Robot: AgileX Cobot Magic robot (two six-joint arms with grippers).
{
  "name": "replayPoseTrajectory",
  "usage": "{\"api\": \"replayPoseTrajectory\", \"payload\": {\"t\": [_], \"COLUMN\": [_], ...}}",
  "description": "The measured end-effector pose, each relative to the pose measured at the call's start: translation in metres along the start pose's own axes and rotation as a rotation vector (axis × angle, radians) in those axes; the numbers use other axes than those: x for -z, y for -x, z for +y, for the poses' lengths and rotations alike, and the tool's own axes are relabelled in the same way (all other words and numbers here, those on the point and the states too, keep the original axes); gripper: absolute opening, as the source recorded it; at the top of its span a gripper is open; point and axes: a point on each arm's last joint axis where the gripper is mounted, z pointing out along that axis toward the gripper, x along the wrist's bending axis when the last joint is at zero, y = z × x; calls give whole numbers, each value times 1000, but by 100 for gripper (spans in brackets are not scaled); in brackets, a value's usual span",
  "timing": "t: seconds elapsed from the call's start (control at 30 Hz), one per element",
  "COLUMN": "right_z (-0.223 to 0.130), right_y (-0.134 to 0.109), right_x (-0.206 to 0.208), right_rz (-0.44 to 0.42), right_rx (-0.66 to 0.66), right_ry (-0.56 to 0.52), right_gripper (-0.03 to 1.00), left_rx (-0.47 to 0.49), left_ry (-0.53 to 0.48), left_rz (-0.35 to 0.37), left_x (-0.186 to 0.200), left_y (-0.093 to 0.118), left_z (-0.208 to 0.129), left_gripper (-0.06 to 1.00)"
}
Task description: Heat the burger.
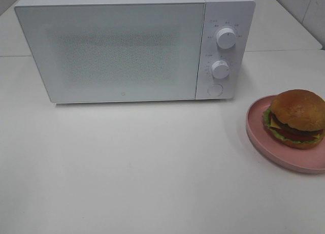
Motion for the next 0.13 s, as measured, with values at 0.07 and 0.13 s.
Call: {"api": "replayPoseTrajectory", "payload": {"t": [0.07,0.13], "right_z": [0,0], "right_y": [0,0], "right_x": [0,0], "right_rz": [0,0], "right_rx": [0,0], "right_ry": [0,0], "right_gripper": [61,61], "left_rx": [0,0], "left_ry": [0,0], "left_rz": [0,0], "left_x": [0,0], "left_y": [0,0], "left_z": [0,0], "left_gripper": [0,0]}}
